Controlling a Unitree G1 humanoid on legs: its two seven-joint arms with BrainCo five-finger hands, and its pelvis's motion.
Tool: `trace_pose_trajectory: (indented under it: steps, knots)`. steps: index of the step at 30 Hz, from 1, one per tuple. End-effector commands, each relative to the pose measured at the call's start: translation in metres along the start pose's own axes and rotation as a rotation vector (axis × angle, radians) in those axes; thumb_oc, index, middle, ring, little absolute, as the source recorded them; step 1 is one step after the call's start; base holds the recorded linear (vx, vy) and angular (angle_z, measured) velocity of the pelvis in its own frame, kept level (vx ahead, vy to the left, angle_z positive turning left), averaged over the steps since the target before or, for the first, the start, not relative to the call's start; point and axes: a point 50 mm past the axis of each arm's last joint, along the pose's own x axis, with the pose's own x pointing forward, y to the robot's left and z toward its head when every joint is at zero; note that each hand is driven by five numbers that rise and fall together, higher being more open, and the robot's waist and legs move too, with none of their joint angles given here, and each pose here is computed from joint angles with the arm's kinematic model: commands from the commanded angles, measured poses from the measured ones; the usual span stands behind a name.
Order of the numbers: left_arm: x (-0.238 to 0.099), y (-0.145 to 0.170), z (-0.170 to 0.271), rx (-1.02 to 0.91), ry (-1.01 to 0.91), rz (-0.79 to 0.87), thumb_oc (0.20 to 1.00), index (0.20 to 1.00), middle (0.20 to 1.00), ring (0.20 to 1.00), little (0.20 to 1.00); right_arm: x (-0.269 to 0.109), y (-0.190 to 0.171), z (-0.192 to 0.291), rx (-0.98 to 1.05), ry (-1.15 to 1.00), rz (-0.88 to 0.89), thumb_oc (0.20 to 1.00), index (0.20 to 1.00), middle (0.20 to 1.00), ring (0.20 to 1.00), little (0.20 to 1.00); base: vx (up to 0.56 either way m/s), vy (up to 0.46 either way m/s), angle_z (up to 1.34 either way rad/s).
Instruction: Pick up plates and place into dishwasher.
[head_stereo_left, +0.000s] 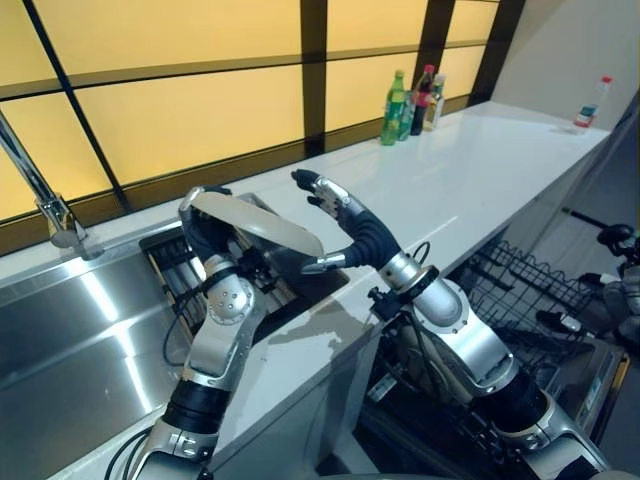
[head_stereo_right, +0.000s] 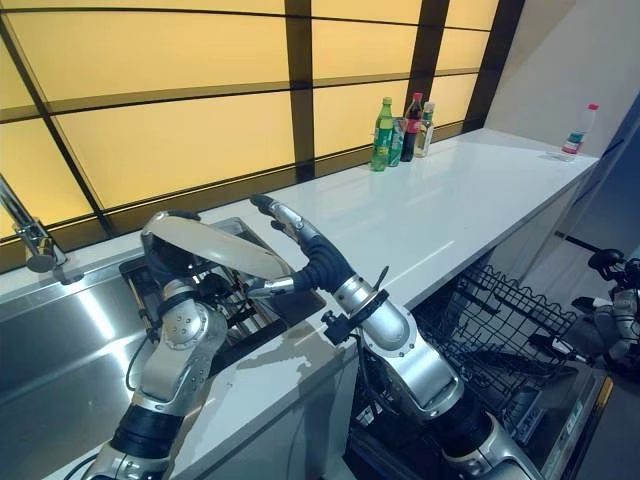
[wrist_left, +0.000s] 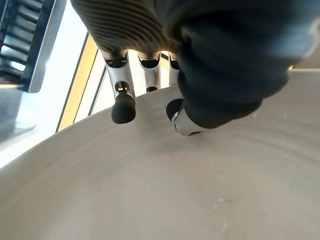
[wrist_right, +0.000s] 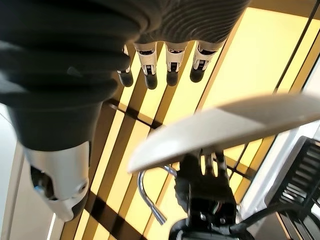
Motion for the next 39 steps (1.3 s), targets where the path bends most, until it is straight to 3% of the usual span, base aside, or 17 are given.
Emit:
trace_pose_trajectory:
  steps: [1, 4, 18, 26, 39]
  knots:
    - [0.004, -0.022, 0.03, -0.076, -0.123, -0.107, 0.2, 0.2, 0.2, 0.2, 0.2, 0.019, -0.009, 0.03, -0.175, -0.119, -0.069, 1.0, 1.0, 1.0, 1.0, 1.0, -0.04, -0.005, 0.02]
    - [0.003, -0.021, 0.032, -0.072, -0.138, -0.098, 0.2, 0.2, 0.2, 0.2, 0.2, 0.016, -0.019, 0.017, -0.313, -0.007, -0.141, 1.0, 1.0, 1.0, 1.0, 1.0, -0.04, -0.004, 0.01]
    - [0.0, -0.018, 0.042, -0.067, -0.154, -0.082, 0.2, 0.2, 0.2, 0.2, 0.2, 0.008, -0.026, 0.006, -0.454, 0.152, -0.142, 1.0, 1.0, 1.0, 1.0, 1.0, -0.02, 0.004, 0.03]
    - [-0.002, -0.022, 0.042, -0.073, -0.136, -0.102, 0.2, 0.2, 0.2, 0.2, 0.2, 0.012, -0.016, 0.009, -0.43, 0.155, -0.071, 1.0, 1.0, 1.0, 1.0, 1.0, 0.01, -0.002, 0.03]
    - [-0.019, -0.053, 0.039, -0.091, -0.103, -0.368, 0.2, 0.2, 0.2, 0.2, 0.2, 0.032, 0.015, 0.003, -0.325, 0.189, -0.025, 1.0, 1.0, 1.0, 1.0, 1.0, 0.04, -0.001, 0.02]
